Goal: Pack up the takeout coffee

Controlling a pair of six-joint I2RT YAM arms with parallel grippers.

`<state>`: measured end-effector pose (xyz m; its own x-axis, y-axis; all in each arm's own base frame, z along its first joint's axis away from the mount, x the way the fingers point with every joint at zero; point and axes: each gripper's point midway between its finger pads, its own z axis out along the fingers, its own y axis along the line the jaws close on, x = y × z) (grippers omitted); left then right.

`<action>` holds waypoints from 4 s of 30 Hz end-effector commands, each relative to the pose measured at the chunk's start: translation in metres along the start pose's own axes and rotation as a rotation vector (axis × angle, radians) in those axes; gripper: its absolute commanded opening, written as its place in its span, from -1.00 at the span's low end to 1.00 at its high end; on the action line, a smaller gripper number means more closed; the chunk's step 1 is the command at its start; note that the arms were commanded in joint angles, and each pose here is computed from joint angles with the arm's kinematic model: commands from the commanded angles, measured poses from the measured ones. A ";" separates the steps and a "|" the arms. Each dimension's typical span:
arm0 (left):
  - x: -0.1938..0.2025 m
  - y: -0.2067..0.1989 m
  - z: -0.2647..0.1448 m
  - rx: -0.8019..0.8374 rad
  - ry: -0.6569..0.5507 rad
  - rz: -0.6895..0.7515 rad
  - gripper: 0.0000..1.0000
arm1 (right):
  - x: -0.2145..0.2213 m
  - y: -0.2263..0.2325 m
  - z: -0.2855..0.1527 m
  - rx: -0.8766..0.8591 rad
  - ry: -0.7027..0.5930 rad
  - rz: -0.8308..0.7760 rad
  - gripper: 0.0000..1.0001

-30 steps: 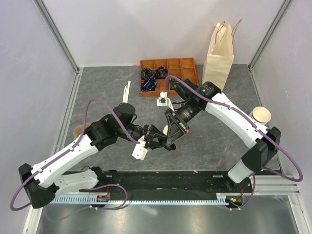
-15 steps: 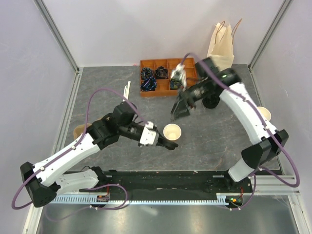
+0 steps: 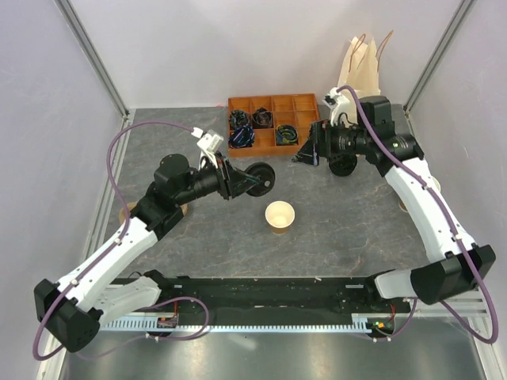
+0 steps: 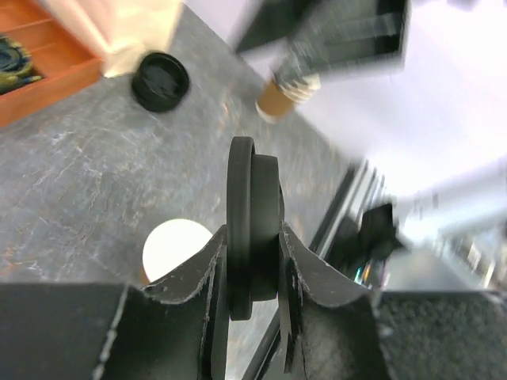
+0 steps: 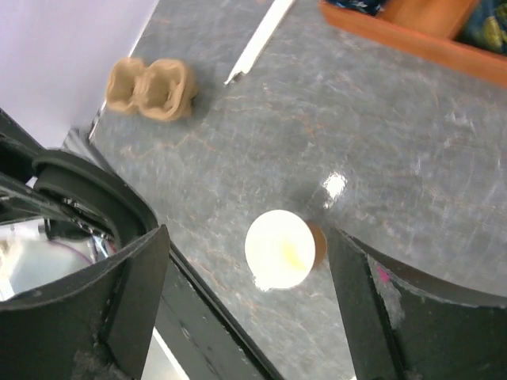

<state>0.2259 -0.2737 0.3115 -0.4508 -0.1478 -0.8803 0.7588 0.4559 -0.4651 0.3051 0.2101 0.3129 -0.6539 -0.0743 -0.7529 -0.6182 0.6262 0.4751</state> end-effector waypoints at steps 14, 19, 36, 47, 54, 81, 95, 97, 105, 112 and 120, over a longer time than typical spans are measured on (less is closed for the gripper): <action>-0.009 0.071 0.020 -0.210 -0.175 -0.400 -0.96 | 0.006 0.008 0.070 0.084 -0.127 0.334 0.08; -0.006 0.072 0.022 -0.208 -0.168 -0.423 -0.96 | 0.023 0.016 0.081 0.059 -0.089 0.381 0.03; 0.004 0.082 0.023 -0.248 -0.158 -0.440 -0.96 | 0.041 0.026 0.081 0.039 -0.068 0.421 -0.21; 0.002 0.083 0.027 -0.244 -0.156 -0.459 -0.96 | 0.044 0.029 0.094 0.025 -0.046 0.452 -0.39; 0.000 0.082 0.028 -0.240 -0.165 -0.463 -0.96 | 0.052 0.028 0.100 0.023 -0.024 0.490 -0.49; 0.025 0.066 -0.041 -0.268 0.077 -0.155 0.99 | 0.053 -0.005 0.023 0.147 0.169 -0.168 -1.00; 0.001 0.136 -0.102 -0.320 0.242 -0.293 0.99 | 0.136 -0.008 0.043 0.130 0.751 -0.623 -1.00; 0.000 0.139 -0.104 -0.319 0.234 -0.302 0.99 | 0.140 -0.008 0.047 0.137 0.780 -0.650 -1.00; -0.002 0.142 -0.103 -0.332 0.225 -0.304 0.99 | 0.137 -0.019 0.068 0.176 0.820 -0.658 -1.00; -0.001 0.144 -0.102 -0.337 0.218 -0.322 0.99 | 0.135 -0.026 0.085 0.206 0.794 -0.657 -1.00; 0.001 0.146 -0.102 -0.344 0.215 -0.329 1.00 | 0.141 -0.031 0.098 0.207 0.780 -0.641 -1.00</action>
<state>0.2875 -0.1157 0.2411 -0.7803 -0.1654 -0.6031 0.3401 0.6971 -0.6312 0.2638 0.2469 0.1478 -0.3680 -0.8942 -0.2549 -0.9210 0.3882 -0.0323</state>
